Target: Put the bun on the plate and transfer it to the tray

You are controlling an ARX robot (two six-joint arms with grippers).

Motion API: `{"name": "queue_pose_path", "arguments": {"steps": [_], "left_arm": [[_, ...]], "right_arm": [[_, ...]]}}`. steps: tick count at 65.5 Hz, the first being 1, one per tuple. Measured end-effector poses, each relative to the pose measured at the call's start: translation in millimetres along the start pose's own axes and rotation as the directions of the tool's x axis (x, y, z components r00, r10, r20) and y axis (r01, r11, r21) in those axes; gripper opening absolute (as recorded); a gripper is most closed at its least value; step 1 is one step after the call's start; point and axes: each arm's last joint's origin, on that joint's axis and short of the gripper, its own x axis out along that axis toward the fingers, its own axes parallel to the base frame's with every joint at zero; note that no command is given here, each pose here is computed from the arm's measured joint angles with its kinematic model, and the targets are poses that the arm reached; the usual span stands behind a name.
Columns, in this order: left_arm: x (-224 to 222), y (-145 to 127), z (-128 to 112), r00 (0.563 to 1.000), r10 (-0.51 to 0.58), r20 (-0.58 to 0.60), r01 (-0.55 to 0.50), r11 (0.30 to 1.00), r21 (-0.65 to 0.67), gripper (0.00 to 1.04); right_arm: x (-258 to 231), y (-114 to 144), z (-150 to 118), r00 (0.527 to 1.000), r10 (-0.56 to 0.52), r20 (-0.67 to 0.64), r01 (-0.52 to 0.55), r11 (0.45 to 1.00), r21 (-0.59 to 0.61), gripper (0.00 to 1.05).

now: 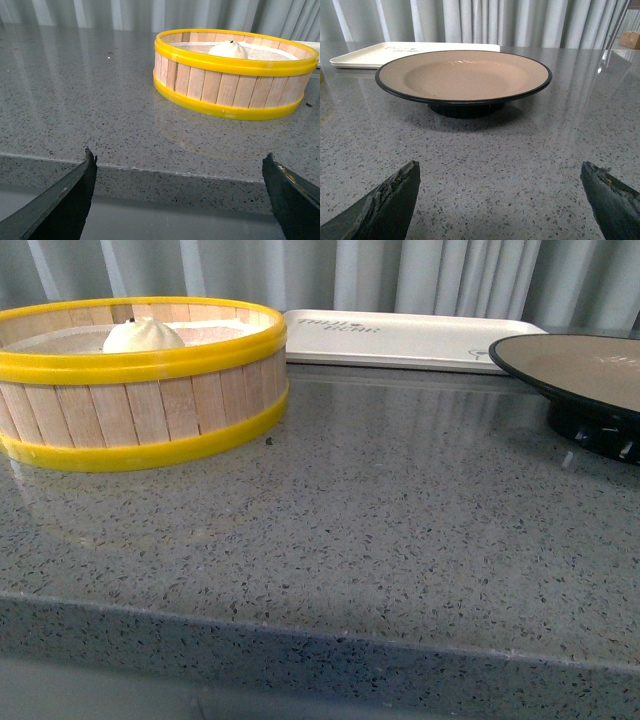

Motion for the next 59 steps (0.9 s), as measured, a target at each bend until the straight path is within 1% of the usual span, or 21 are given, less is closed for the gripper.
{"name": "queue_pose_path", "arguments": {"steps": [59], "left_arm": [[0.0,0.0,0.0,1.0,0.0,0.0,0.0,1.0,0.0,0.98]], "right_arm": [[0.0,0.0,0.0,1.0,0.0,0.0,0.0,1.0,0.0,0.96]]}}
